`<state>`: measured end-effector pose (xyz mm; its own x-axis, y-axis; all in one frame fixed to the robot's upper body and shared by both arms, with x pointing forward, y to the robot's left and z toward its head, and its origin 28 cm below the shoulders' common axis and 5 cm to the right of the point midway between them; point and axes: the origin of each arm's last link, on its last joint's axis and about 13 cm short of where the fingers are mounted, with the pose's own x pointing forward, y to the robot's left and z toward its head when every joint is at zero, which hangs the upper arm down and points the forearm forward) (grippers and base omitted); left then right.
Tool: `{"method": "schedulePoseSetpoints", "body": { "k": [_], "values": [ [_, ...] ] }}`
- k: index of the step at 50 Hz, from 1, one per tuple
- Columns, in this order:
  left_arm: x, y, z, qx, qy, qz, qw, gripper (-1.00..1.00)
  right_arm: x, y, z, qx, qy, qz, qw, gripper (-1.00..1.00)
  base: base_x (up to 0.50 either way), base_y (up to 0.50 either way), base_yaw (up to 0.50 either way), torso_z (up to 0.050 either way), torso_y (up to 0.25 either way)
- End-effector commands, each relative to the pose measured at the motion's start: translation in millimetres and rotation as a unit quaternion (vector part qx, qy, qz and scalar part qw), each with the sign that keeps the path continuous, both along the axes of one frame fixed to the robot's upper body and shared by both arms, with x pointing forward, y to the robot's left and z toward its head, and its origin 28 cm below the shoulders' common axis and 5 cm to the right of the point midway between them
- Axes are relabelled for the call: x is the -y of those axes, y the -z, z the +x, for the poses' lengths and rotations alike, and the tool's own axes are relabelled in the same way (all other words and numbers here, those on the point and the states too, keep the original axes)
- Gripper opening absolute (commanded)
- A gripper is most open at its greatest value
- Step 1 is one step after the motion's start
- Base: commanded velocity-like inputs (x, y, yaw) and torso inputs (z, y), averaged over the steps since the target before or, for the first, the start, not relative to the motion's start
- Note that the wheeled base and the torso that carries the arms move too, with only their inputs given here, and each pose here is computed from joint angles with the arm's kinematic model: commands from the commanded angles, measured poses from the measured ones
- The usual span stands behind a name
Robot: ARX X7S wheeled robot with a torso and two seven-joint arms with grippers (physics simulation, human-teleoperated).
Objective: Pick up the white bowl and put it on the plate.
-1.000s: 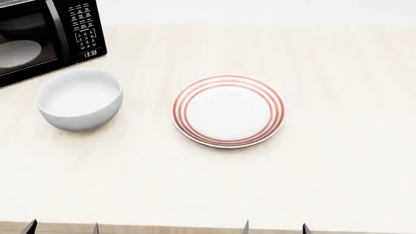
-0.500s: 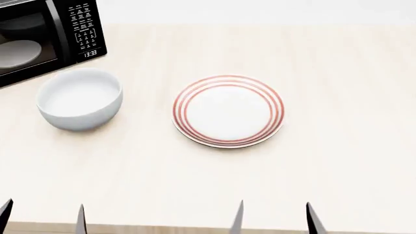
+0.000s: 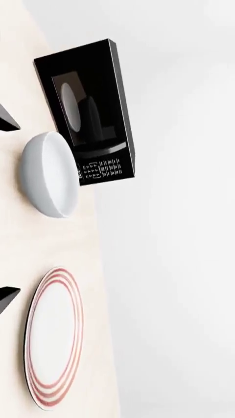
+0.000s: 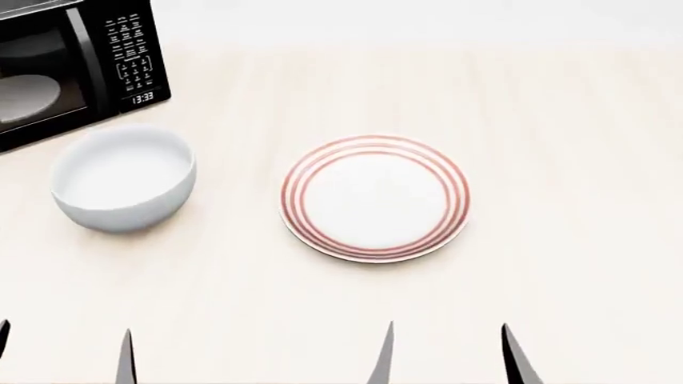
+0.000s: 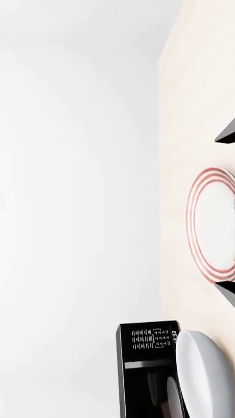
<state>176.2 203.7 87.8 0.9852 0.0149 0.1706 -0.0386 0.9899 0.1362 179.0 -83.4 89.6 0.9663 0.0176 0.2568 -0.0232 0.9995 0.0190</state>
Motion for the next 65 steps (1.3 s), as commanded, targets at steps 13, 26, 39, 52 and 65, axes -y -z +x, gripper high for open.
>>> {"method": "schedulePoseSetpoints", "body": {
  "k": [13, 26, 39, 52, 65],
  "values": [
    [-1.1, 0, 0, 0.001, -0.002, 0.0, 1.0, 1.0, 1.8, 0, 1, 0.007, 0.0, -0.006, 1.0, 1.0, 0.5, 0.0, 0.0, 0.0, 0.0],
    [-1.3, 0, 0, -0.002, -0.004, 0.002, 1.0, 1.0, 2.0, 1, 2, 0.001, 0.005, -0.007, 1.0, 1.0, 0.5, 0.0, 0.0, 0.0, 0.0],
    [-1.7, 1, -1, -0.004, -0.007, 0.003, 1.0, 1.0, 0.8, 1, 2, 0.006, 0.004, -0.011, 1.0, 1.0, 0.28, 0.0, 0.0, 0.0, 0.001],
    [-2.8, -22, -11, -0.013, -0.012, 0.006, 1.0, 1.0, 0.7, 2, 2, 0.006, 0.005, -0.011, 1.0, 1.0, 0.0, 0.0, 0.0, 0.0, 0.0],
    [-14.9, -56, -18, -0.008, -0.038, 0.052, 0.998, 1.0, -0.5, 3, 3, 0.001, 0.003, -0.008, 1.0, 1.0, 0.0, 0.0, 0.0, 0.0, 0.0]
  ]
}}
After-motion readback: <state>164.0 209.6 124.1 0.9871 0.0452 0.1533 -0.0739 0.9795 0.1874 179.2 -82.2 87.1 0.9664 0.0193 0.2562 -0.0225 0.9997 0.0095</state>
